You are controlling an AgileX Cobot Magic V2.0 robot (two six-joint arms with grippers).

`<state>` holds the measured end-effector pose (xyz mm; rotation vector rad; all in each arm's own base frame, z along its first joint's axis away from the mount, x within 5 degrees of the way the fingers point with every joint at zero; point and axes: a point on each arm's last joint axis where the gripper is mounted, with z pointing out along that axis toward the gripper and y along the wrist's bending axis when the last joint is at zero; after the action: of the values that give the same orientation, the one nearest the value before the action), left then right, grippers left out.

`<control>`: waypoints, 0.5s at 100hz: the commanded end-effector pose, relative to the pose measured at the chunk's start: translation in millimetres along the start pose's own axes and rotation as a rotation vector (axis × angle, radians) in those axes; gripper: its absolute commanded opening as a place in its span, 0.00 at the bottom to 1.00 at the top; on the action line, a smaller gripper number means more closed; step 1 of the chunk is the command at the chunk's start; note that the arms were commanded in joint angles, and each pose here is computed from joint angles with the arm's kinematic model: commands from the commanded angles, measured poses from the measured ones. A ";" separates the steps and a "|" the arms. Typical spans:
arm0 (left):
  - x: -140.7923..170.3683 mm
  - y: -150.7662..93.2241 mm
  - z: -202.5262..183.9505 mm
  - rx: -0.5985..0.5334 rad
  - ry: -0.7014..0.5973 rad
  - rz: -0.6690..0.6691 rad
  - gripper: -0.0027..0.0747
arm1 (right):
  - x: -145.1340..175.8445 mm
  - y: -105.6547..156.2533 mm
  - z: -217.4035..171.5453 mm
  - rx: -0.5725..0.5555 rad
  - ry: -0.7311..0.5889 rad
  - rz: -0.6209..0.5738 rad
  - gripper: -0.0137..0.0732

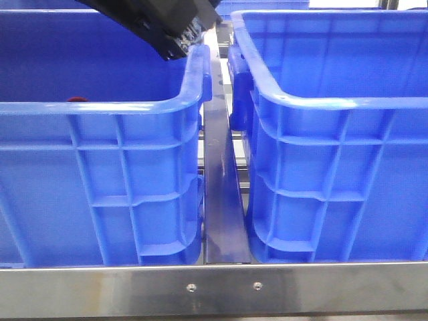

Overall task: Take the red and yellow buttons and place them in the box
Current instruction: 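Close the right gripper on the yellow cap held by the left gripper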

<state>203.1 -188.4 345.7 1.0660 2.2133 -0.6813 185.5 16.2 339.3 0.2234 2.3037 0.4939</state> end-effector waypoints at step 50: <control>-13.4 -6.7 -13.5 0.004 -0.108 0.000 0.21 | -11.6 65.3 22.1 -0.708 0.129 0.128 0.71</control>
<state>203.1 -188.4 345.7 1.0660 2.2133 -0.6813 207.0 69.4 347.7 0.0147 2.1567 1.2897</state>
